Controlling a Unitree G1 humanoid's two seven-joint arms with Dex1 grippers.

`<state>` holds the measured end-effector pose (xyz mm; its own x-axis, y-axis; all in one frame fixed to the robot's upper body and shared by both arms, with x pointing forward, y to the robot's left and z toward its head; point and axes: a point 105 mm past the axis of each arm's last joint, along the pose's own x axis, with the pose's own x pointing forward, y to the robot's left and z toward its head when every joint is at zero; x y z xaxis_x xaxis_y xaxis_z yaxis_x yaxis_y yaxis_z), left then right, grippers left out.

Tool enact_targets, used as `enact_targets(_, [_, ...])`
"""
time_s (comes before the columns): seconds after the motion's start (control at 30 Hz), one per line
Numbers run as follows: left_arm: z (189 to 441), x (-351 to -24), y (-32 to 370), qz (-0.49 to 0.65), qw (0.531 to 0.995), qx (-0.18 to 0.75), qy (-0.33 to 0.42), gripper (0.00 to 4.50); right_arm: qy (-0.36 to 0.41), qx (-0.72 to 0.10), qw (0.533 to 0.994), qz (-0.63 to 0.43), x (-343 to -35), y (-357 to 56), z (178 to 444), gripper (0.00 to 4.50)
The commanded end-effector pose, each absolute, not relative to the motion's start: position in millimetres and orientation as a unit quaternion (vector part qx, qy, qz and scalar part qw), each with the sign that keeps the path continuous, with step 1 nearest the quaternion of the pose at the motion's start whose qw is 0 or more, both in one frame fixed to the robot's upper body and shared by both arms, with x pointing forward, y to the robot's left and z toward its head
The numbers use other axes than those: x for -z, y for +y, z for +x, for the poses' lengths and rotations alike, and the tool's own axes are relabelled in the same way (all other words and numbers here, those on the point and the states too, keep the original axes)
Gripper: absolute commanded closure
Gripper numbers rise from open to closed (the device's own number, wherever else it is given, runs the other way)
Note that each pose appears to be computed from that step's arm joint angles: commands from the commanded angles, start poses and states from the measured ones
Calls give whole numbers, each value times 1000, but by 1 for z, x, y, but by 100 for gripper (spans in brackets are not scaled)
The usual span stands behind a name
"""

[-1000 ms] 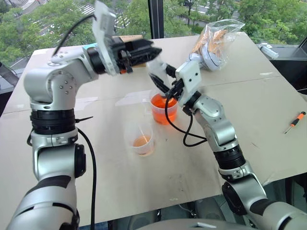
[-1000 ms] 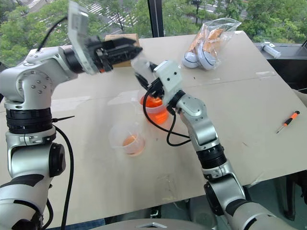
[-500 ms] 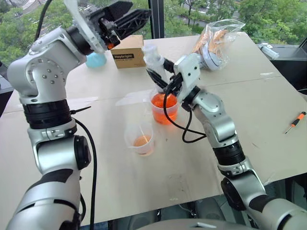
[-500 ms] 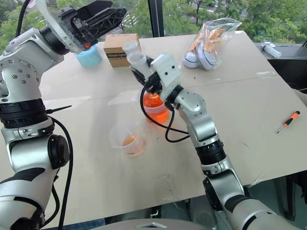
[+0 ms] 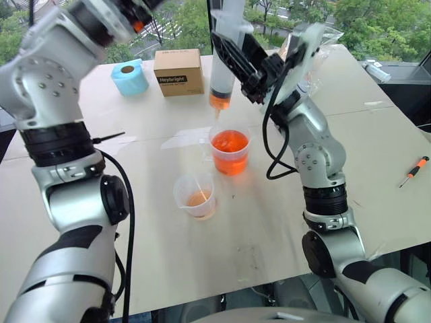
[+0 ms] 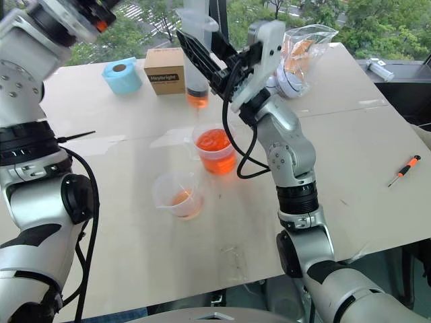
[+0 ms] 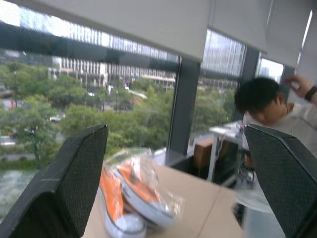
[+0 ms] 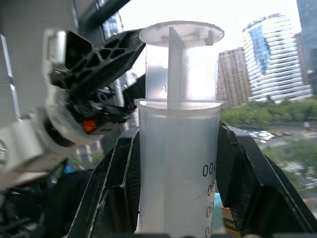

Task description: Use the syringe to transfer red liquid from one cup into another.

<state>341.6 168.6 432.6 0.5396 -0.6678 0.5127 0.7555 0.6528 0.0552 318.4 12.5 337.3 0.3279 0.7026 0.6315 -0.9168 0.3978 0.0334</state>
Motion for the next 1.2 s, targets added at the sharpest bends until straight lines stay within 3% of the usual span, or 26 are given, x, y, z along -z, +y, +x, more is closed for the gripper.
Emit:
enact_targets(0.03, [320, -467, 186, -103, 856, 402, -308, 4, -268, -591, 727, 223, -353, 24, 282, 288])
enact_targets(0.1, [318, -472, 191, -110, 854, 401, -312, 4, -241, -621, 709, 233, -347, 30, 272, 288])
enact_targets(0.23, [300, -470, 190, -90, 844, 443, -289, 4, -170, -687, 675, 209, -299, 53, 248, 288])
enact_targets(0.47, [294, -423, 184, 7, 860, 480, -174, 4, -160, -692, 689, 144, -262, 67, 253, 288])
enact_targets(0.8, [287, -370, 167, 77, 846, 522, -74, 4, -184, -686, 695, 109, -245, 69, 263, 288])
enact_targets(1.2, [284, -324, 166, 95, 840, 533, -4, 4, -201, -683, 692, 118, -250, 67, 263, 288])
